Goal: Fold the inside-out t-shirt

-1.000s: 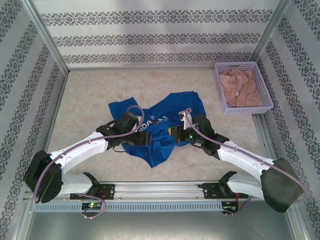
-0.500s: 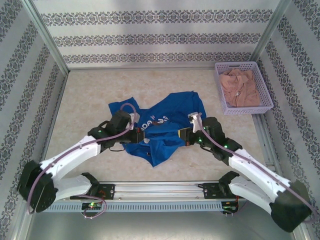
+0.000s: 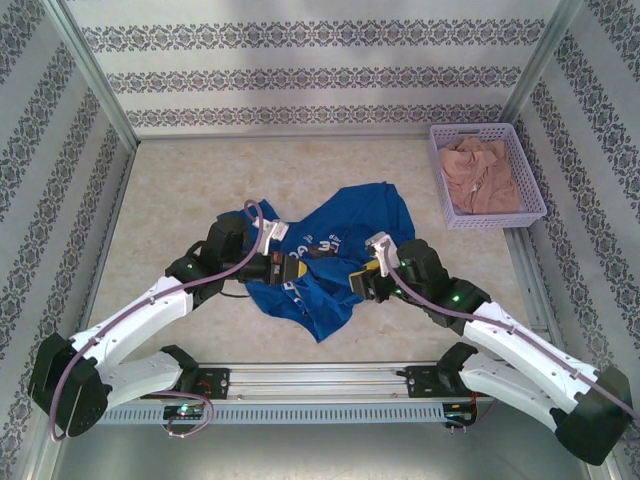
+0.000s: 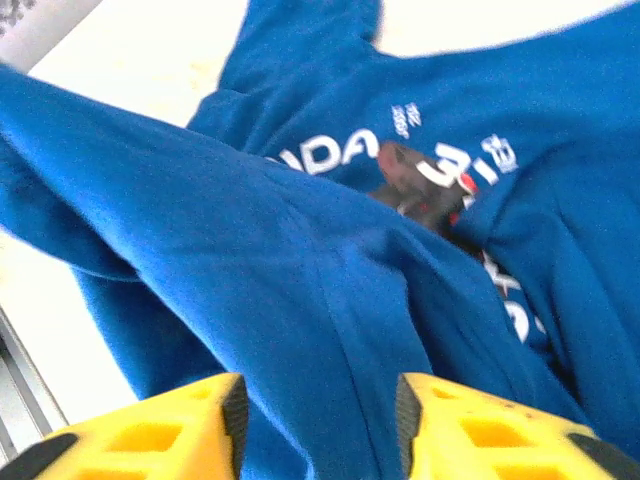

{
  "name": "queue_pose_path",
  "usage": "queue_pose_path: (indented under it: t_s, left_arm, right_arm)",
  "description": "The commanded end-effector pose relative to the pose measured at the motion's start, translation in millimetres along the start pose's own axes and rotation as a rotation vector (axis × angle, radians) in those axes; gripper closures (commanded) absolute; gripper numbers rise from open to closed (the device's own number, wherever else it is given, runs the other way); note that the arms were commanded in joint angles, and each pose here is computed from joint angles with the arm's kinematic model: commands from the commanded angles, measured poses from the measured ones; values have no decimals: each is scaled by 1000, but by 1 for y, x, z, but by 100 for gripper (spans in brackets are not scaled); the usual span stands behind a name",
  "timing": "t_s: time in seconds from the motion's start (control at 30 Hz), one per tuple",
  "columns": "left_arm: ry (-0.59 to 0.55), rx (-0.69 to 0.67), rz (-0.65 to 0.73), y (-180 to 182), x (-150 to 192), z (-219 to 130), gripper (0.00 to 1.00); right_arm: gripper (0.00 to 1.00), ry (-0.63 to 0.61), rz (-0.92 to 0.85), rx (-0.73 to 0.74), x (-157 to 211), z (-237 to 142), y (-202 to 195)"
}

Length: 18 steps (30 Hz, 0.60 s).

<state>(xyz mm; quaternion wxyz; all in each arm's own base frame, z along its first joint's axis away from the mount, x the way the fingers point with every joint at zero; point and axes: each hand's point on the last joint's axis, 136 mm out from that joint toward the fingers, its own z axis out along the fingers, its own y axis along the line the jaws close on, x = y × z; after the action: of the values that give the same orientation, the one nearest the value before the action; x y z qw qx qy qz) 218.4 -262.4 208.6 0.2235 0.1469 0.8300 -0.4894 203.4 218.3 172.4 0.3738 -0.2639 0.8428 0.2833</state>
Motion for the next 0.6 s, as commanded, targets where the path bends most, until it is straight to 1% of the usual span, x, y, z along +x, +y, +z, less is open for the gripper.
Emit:
queue_pose_path:
  t_s: [0.0,0.07,0.13,0.2,0.27,0.3,0.33,0.4,0.43,0.47,0.5,0.57]
  left_arm:
    - [9,70,89,-24,-10,-4,100]
    - [11,68,92,-25,-11,-4,100]
    - [10,60,98,-26,-12,-6,100]
    - [7,62,101,-28,-14,-7,100]
    - [12,60,100,-28,-13,-7,100]
    - [14,58,102,-28,-13,-7,100]
    - [16,54,103,-28,-13,-7,100]
    - [13,32,108,-25,-13,-8,100]
    - [4,4,112,-21,-14,-9,100]
    - [-14,-56,110,-11,-17,-11,100]
    - [-39,-141,103,3,-20,-14,100]
    - [-79,-275,95,25,-26,-22,100]
  right_arm:
    - [49,-10,-225,5,-18,0,14]
    - [46,0,-276,-26,-20,6,24]
    - [37,16,-309,-60,-20,14,33]
    - [36,28,-333,-73,-18,25,38]
    - [38,23,-326,-24,-23,35,30]
    - [42,26,-329,-8,-25,40,27]
    - [48,28,-327,-1,-27,44,26]
    - [78,33,-304,3,-34,51,26]
    - [88,34,-284,-27,-36,51,29]
    - [97,25,-247,-88,-40,47,36]
    - [100,-1,-200,-172,-45,40,45]
    - [100,-73,-98,-372,-58,22,63]
